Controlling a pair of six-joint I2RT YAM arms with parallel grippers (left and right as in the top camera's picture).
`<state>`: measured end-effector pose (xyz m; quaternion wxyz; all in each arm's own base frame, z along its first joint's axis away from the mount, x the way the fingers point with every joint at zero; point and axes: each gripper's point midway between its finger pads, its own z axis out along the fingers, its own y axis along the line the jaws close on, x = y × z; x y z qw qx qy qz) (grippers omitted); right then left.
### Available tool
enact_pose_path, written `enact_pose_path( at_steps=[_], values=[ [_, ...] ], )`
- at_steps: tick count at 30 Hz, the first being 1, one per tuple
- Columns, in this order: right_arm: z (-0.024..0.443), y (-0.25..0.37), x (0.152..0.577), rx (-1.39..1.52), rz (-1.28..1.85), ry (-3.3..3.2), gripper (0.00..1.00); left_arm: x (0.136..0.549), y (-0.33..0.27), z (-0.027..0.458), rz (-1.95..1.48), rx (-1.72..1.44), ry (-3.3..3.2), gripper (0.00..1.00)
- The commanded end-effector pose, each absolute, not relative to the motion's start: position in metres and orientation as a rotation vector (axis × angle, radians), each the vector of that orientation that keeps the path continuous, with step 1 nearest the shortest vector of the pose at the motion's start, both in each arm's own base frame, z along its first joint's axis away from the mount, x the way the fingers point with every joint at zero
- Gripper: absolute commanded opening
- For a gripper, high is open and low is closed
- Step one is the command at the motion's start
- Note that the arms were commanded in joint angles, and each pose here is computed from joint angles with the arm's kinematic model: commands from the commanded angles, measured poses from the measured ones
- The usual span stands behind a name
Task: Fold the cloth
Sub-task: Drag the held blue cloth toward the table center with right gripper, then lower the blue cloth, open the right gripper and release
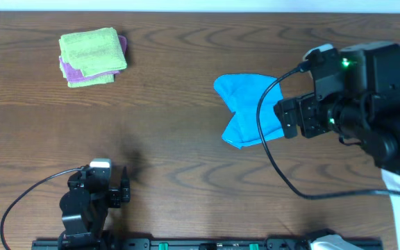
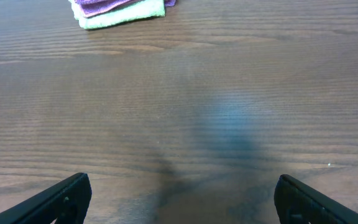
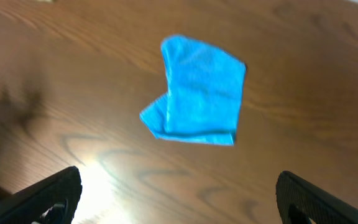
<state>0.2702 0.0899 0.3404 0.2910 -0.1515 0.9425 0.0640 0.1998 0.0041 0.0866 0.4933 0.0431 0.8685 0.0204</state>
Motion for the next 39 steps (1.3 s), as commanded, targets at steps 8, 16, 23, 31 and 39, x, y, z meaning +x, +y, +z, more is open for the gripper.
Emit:
enact_pose_path(
  at_steps=[8,16,23,31,39],
  values=[
    [0.265,0.088,0.287,-0.363,0.089,2.691,0.07,0.2,0.004,0.085,0.056,0.114,2.106,0.95],
    [0.173,0.084,0.28,-0.284,0.061,2.843,0.02,0.2,0.004,0.085,0.056,0.114,2.106,0.95],
    [0.115,0.081,0.276,-0.218,0.061,2.879,0.01,0.2,0.004,0.085,0.056,0.114,2.106,0.95],
    [0.085,0.07,0.304,-0.078,0.106,2.861,0.01,0.2,0.004,0.085,0.056,0.114,2.106,0.95],
    [0.049,0.058,0.322,0.039,0.181,2.916,0.01,0.2,0.004,0.085,0.056,0.114,2.106,0.95]
  ],
)
